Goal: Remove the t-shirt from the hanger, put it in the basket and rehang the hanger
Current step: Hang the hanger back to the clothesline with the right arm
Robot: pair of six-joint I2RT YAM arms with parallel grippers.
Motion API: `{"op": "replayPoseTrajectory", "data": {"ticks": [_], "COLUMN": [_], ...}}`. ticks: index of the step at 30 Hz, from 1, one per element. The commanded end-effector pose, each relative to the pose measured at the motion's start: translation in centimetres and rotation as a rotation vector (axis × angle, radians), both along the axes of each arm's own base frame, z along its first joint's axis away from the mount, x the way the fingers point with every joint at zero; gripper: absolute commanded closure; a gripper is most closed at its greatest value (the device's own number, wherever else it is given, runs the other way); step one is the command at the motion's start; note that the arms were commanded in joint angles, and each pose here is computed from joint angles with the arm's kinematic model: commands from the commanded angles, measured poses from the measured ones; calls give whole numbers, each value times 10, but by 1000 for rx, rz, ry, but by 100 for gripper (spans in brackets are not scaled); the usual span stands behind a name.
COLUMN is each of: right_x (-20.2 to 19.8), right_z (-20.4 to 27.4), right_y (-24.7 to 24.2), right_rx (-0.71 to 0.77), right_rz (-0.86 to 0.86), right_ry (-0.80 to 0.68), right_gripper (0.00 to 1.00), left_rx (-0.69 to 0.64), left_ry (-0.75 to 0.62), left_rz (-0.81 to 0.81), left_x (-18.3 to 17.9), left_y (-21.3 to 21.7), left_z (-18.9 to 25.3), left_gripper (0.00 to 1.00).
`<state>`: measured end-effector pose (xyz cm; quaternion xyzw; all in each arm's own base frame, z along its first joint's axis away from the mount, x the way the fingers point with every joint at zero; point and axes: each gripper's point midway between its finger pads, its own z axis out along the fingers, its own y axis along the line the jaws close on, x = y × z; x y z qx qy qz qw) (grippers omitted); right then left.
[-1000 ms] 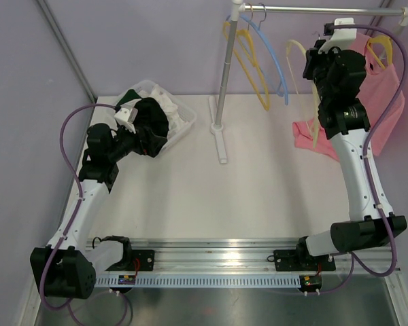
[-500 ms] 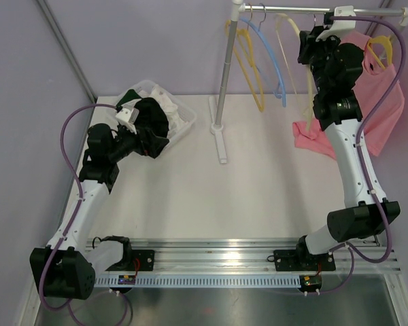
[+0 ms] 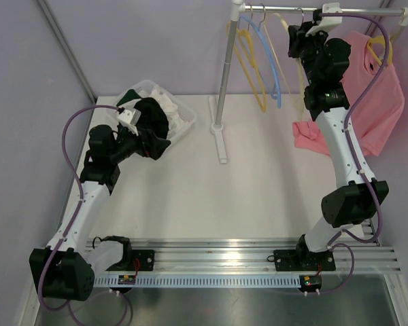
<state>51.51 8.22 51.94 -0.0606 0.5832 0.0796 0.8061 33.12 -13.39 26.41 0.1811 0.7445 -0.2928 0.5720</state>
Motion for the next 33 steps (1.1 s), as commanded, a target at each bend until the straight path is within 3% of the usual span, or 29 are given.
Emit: {"op": "replayPoseTrajectory", "data": {"ticks": [1,12,33], "right_x": [-18,25,57], "right_z": [61,44,13], "right_y": [-4,9,18], "right_rx": [33,36,47], "right_rz": [6,43,67], "right_ry": [-173,-94,82], "right_gripper": [100,100,100], "left_rx": [-2,10,26], "left_ry": [-69,-71,-76], "left_rz": [-21,-37,-62], "left_x": [-4,-6,-7], "left_y": [-4,-7,-12], "left_z": [16,17,15], "left_gripper": [1,1,1]}}
